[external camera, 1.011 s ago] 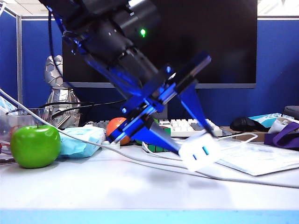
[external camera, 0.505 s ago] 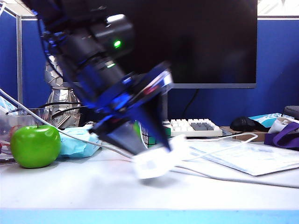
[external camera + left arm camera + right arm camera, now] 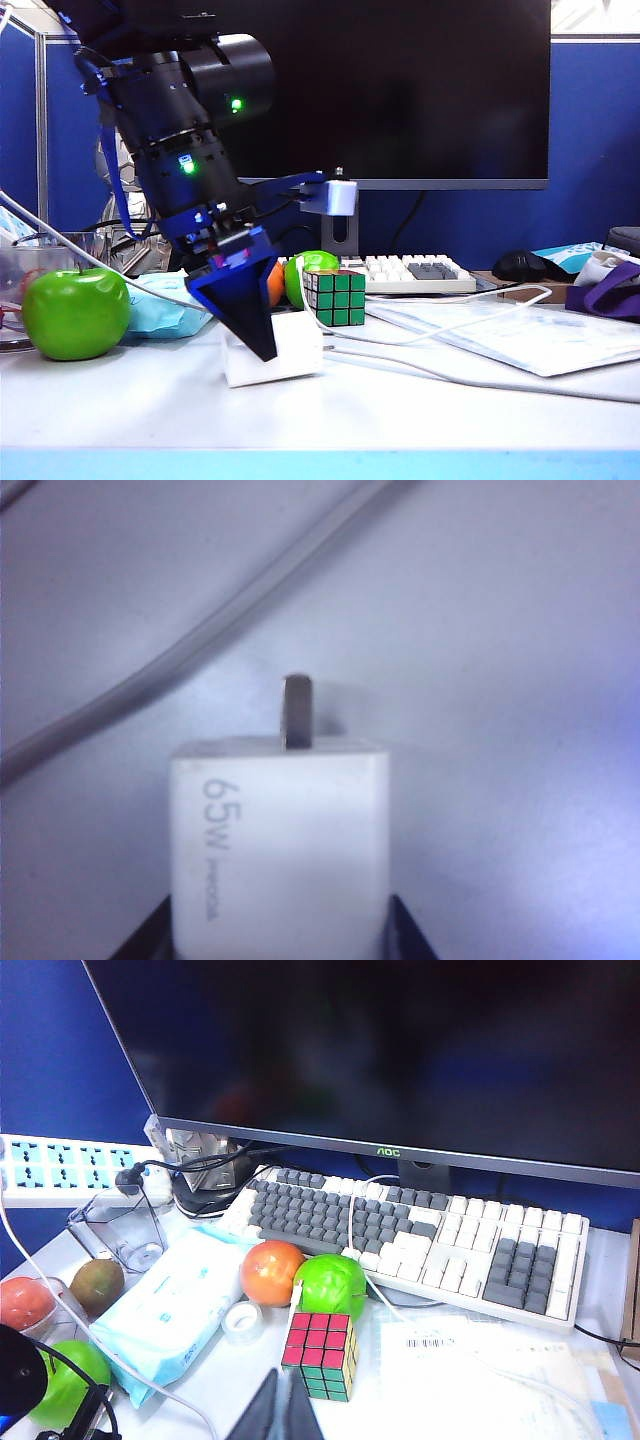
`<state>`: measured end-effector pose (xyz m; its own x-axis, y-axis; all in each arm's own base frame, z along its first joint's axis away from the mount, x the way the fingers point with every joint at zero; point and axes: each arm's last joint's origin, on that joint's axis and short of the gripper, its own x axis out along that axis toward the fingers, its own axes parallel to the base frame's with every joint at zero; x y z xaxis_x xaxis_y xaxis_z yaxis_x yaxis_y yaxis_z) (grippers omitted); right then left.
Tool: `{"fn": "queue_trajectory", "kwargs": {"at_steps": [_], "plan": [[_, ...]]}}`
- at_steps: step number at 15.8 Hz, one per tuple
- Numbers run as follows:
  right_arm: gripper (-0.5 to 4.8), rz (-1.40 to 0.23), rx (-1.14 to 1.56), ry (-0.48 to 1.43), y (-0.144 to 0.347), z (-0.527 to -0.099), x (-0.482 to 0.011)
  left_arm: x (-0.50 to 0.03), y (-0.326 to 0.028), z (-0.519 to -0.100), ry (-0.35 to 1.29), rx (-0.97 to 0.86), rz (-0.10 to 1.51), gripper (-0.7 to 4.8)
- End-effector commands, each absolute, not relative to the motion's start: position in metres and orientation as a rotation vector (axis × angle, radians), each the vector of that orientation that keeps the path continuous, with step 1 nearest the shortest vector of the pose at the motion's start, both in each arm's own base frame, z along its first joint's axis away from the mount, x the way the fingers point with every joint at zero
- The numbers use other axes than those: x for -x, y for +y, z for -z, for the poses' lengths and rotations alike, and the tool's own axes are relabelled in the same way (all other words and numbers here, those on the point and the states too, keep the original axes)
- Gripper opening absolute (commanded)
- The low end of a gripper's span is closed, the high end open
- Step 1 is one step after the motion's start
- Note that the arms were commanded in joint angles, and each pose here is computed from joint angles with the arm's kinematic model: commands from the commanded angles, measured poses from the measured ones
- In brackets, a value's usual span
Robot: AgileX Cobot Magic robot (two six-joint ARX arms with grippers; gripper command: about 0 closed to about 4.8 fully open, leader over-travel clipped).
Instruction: Pick up the Type-C charging cable and the charging base, insert one end of the Type-C charger into the corresponding slot on the base, and finally place the plugged-in charger back on the table.
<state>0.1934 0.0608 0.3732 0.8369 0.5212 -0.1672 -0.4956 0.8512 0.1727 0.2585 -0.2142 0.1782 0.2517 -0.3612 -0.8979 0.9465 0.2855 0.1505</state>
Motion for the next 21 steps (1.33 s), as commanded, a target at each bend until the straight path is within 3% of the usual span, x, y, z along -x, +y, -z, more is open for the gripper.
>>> {"fn": "queue_trajectory", "kwargs": {"at_steps": [1,3,5,7,10,11,14,16,21], "plan": [[-0.06,-0.544,-0.122,0.19,0.061,-0.377,-0.192,-0.256,-0.21,-0.173,0.931,-0.867,1.022,2.04],[-0.06,-0.544,-0.122,0.196,0.061,-0.376,-0.192,-0.255,-0.21,-0.173,0.946,-0.869,1.023,2.2],[-0.06,-0.542,-0.122,0.21,0.061,-0.375,-0.192,-0.255,-0.21,-0.173,0.945,-0.869,1.023,3.01],[-0.06,-0.541,-0.122,0.23,0.06,-0.373,-0.192,-0.255,-0.209,-0.175,0.945,-0.855,1.008,3.46],[-0.06,-0.541,-0.123,0.235,0.06,-0.373,-0.192,-0.256,-0.21,-0.2,0.913,-0.782,0.925,3.44],[-0.06,-0.541,-0.123,0.234,0.06,-0.373,-0.192,-0.258,-0.211,-0.213,0.906,-0.703,0.879,3.4],[-0.06,-0.541,-0.123,0.234,0.06,-0.373,-0.192,-0.262,-0.215,-0.258,1.075,-0.116,0.554,3.4],[-0.06,-0.541,-0.123,0.234,0.06,-0.373,-0.192,-0.26,-0.215,-0.265,1.19,0.204,0.387,3.39],[-0.06,-0.544,-0.123,0.235,0.06,-0.373,-0.191,-0.256,-0.214,-0.26,1.348,0.592,0.095,3.4]]}}
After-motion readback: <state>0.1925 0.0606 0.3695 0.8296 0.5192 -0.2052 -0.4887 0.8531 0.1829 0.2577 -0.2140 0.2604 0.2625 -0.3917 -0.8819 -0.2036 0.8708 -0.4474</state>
